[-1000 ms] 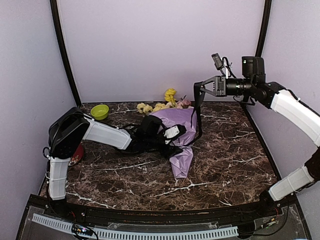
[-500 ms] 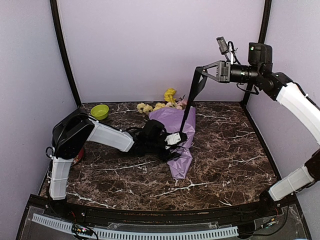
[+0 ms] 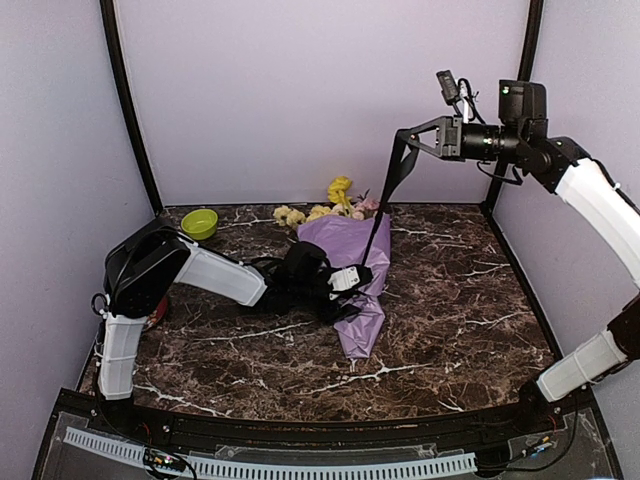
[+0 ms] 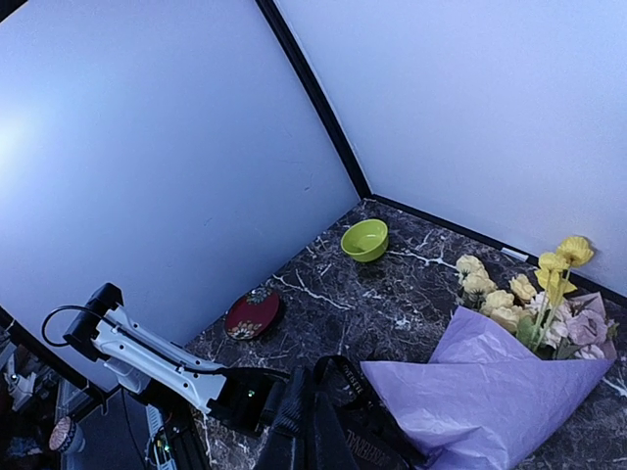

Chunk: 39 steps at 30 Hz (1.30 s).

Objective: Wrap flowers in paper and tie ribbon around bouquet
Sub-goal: Adjust the ribbon on the folded bouquet.

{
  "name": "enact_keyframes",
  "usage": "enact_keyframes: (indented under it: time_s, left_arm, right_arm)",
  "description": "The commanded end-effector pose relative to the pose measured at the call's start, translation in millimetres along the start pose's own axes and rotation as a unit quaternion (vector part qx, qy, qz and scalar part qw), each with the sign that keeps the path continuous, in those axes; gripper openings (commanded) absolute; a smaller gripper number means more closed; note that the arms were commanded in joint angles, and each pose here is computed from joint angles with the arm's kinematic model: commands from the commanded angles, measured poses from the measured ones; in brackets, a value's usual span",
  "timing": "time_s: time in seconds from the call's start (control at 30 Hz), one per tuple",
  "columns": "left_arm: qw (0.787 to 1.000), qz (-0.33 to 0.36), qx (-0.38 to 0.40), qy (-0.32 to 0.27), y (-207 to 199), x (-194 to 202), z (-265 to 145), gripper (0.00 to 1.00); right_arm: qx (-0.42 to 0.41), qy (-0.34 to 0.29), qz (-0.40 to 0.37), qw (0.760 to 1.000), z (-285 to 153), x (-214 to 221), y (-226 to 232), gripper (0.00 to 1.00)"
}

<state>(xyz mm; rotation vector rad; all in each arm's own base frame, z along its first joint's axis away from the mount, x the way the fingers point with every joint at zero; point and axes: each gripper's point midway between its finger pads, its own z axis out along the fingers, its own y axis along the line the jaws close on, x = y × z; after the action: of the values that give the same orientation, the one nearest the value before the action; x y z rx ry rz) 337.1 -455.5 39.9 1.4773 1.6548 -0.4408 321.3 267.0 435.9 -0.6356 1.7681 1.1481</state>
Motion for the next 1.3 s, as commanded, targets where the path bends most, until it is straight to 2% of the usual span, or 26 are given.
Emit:
enact_keyframes:
  time_s: [0.0,0.33,0.57,0.63,0.83,0.97,1.07,1.17,1.27]
  left_arm:
    - [0.989,-0.031,0.048,0.135,-32,97,3,0.65]
    - [0.989,-0.032,0.047,0.139,-26,100,1,0.65]
    - [0.988,-0.039,0.044,0.141,-21,99,-1,0.66]
    - [0.991,-0.043,0.04,0.123,-15,83,-5,0.7]
    - [0.998,-0.044,0.053,0.013,1,-2,-27,0.8]
    - [0.996,-0.042,0.069,-0.043,4,-47,-51,0.85]
    - [0.994,-0.049,0.071,-0.062,6,-67,-76,0.88]
    - [0.993,-0.095,0.046,-0.05,16,-56,-100,0.89]
    - [0.98,-0.19,-0.054,0.009,58,-19,-127,0.84]
  right_arm:
    - [0.045,-0.048,-0.02,0.998,-27,-34,-7,0.0]
    - [0.179,-0.049,0.03,0.982,-76,-22,-73,0.0]
    - [0.186,-0.018,0.054,0.981,-73,7,-92,0.0]
    - [0.171,0.002,0.07,0.983,-63,23,-98,0.0]
    - [0.124,0.052,0.09,0.987,-27,60,-93,0.0]
    - [0.105,0.068,0.083,0.989,-13,67,-84,0.0]
    - [0.097,0.069,0.079,0.99,-10,65,-79,0.0]
    - [0.099,0.072,0.074,0.99,-11,63,-78,0.0]
    - [0.105,0.074,0.067,0.989,-13,57,-76,0.0]
